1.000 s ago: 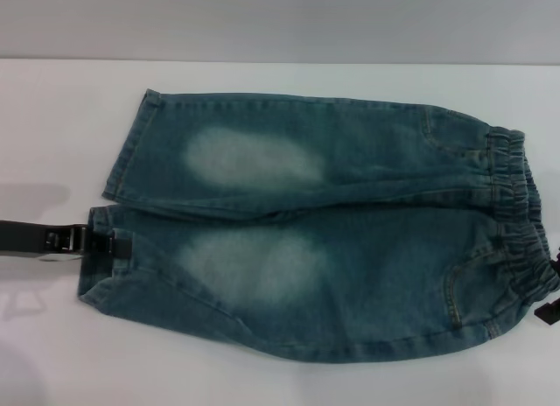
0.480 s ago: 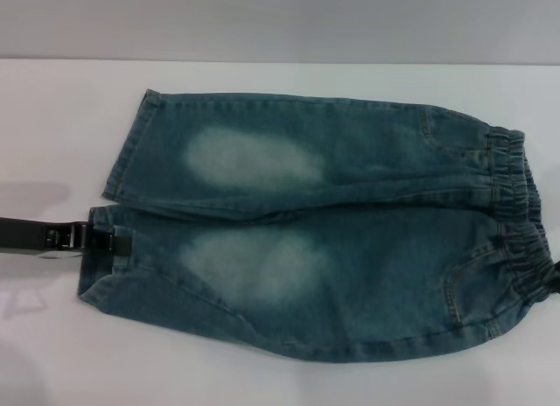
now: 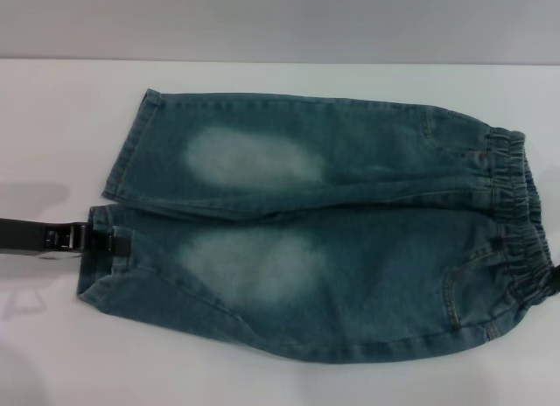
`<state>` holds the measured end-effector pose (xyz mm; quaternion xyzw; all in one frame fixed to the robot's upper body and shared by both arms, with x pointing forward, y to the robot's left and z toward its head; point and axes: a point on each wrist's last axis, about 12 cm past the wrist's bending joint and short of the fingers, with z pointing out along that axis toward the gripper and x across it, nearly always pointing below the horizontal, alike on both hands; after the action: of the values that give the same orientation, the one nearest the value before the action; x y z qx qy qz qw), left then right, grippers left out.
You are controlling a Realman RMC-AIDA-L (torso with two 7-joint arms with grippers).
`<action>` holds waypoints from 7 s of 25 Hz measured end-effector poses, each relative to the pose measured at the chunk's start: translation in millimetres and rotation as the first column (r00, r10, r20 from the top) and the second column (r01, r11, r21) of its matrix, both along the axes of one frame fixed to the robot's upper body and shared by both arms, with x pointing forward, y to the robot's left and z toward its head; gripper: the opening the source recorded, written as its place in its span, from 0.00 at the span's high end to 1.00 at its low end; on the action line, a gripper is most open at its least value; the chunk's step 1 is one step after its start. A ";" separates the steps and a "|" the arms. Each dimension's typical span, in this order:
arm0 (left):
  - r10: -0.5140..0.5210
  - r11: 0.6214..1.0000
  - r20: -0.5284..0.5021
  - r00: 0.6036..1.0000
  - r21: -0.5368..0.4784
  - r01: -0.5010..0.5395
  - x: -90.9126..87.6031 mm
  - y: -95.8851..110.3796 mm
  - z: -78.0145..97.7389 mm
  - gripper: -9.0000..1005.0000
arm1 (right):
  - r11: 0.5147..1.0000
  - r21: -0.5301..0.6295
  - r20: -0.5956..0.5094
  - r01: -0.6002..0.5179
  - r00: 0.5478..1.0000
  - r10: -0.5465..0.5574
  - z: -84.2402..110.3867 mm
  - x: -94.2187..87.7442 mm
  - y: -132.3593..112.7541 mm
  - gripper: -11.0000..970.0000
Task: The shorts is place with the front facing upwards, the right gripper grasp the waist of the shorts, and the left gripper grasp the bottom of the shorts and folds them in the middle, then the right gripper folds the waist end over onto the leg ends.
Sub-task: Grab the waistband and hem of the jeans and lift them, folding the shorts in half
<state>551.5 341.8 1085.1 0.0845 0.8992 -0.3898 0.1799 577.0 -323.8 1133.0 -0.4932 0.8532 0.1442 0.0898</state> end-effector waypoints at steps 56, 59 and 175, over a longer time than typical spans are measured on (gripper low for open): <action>0.074 0.997 0.076 0.994 -0.031 -0.072 9.9 5.5 6.6 0.95 | 0.996 0.003 -0.002 0.091 0.996 -0.091 -9.3 -11.4 5.1 0.47; 0.075 0.997 0.077 0.994 -0.027 -0.073 9.9 5.8 6.3 0.95 | 0.997 0.002 -0.009 0.080 0.997 -0.080 -8.2 -12.3 5.5 0.47; 0.134 0.885 0.702 0.699 0.232 -0.403 128.2 -87.8 33.2 0.94 | 0.400 0.829 0.267 0.391 0.352 -0.897 -106.7 -36.7 -19.5 0.98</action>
<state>679.6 254.0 1118.3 0.1157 0.8328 -0.1263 0.5265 540.2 -343.3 1026.3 -0.0258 0.7688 0.1749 0.6146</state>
